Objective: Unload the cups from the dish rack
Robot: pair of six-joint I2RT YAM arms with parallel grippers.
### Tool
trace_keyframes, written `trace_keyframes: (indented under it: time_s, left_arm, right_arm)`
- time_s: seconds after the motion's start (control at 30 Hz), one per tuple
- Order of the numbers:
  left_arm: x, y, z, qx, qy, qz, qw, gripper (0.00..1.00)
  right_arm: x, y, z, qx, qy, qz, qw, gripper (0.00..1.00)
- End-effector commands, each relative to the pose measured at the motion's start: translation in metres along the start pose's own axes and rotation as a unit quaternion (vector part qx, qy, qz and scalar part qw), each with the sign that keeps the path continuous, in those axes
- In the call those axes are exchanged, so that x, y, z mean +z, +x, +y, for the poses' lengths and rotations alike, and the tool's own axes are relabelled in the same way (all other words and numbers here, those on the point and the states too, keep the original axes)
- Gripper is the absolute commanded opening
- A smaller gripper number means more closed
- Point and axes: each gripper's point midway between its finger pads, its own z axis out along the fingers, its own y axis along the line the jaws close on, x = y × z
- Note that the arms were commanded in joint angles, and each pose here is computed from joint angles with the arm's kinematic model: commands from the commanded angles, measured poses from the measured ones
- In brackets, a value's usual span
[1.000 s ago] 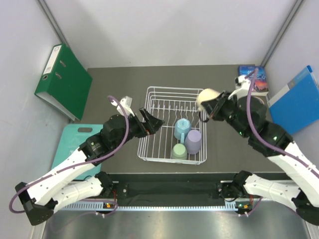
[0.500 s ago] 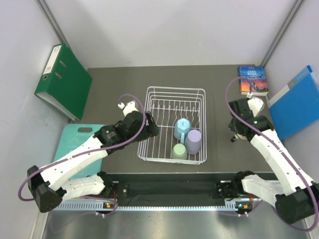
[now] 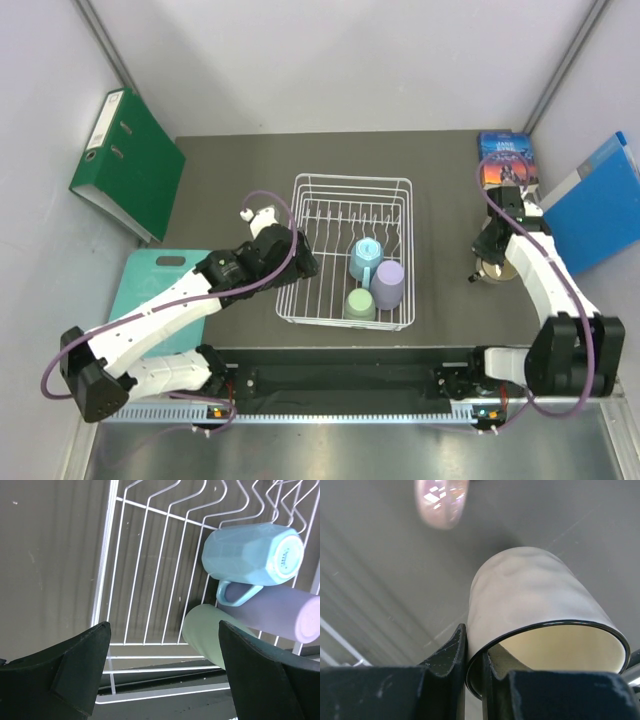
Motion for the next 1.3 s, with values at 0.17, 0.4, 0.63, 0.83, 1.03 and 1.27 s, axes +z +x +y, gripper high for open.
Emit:
trace_keyframes:
  time_s: [0.17, 0.4, 0.63, 0.83, 1.03, 1.27]
  left_arm:
    - [-0.003, -0.005, 0.0, 0.005, -0.017, 0.002, 1.0, 0.93]
    - [0.001, 0.0, 0.001, 0.007, -0.02, 0.011, 1.0, 0.93]
    - [0.008, 0.003, 0.0, 0.012, -0.029, 0.019, 0.999, 0.93]
    - [0.012, 0.006, -0.001, 0.013, -0.032, 0.026, 0.999, 0.93]
    - [0.012, 0.005, -0.002, 0.012, -0.029, 0.022, 0.999, 0.93]
    - [0.008, -0.002, -0.003, 0.022, -0.024, 0.01, 0.999, 0.95]
  right_arm:
    - [0.027, -0.045, 0.01, 0.024, 0.013, -0.02, 0.999, 0.0]
    - [0.047, -0.046, 0.009, 0.02, 0.03, -0.005, 0.999, 0.0]
    - [0.062, -0.05, 0.003, 0.021, 0.04, 0.011, 0.999, 0.02]
    - [0.061, -0.054, 0.013, 0.021, 0.016, 0.01, 1.0, 0.28]
    - [0.044, -0.062, 0.025, 0.031, -0.019, 0.0, 0.999, 0.37]
    - [-0.019, -0.077, 0.059, 0.042, -0.114, -0.035, 0.992, 0.54]
